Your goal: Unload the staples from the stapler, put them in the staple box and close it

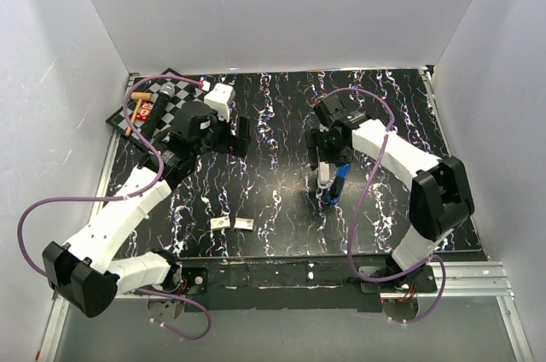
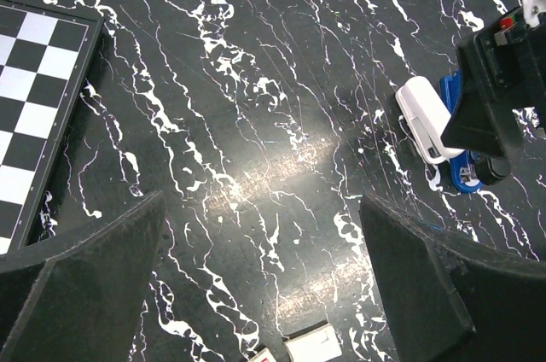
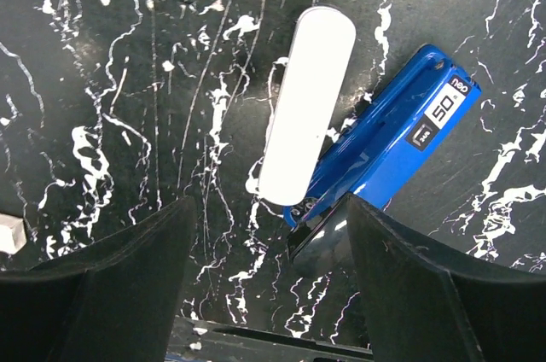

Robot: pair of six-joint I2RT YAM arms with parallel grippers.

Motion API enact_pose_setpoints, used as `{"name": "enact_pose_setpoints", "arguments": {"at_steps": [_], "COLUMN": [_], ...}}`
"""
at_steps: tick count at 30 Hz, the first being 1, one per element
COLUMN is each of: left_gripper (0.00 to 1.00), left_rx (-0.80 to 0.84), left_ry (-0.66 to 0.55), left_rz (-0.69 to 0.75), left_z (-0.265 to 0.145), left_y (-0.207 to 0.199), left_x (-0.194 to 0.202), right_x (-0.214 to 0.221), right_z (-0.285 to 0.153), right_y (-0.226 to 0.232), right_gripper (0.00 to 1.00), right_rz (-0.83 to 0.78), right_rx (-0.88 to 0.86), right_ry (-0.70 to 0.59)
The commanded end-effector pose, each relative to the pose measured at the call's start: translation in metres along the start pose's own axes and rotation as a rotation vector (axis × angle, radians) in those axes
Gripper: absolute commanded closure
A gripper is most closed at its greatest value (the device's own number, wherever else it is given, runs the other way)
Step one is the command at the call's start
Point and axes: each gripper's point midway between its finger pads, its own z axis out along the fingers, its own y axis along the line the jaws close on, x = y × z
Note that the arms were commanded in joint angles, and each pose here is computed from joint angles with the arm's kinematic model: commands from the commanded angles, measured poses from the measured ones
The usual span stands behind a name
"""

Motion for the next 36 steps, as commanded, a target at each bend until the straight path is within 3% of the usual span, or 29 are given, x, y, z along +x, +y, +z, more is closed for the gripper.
{"name": "enact_pose_setpoints", "arguments": {"at_steps": [1, 24, 30, 36], "left_gripper": [0.02, 0.02, 0.02, 0.02], "left_rx": [-0.011, 0.004, 0.008, 0.002], "left_ry": [-0.038, -0.036, -0.034, -0.036], "left_rz": [-0.006, -0.008, -0.007, -0.005], "left_z": [-0.011, -0.011, -0.010, -0.011], "left_y": [0.002, -0.001, -0.002, 0.000], "left_x": [-0.007, -0.006, -0.006, -0.006], "right_x": [-0.012, -0.004, 0.001, 0.004], "right_z": [-0.001, 0.040, 0.047, 0.051], "right_y": [-0.003, -0.004, -0.006, -0.008], "right_gripper": [0.22, 0.32, 0.37, 0.49], "right_rz": [0.047, 0.104, 0.101, 0.103], "right_rx": [0.043, 0.097, 0.104, 0.112], "right_ry": [-0.031, 0.061, 0.082, 0.084]}}
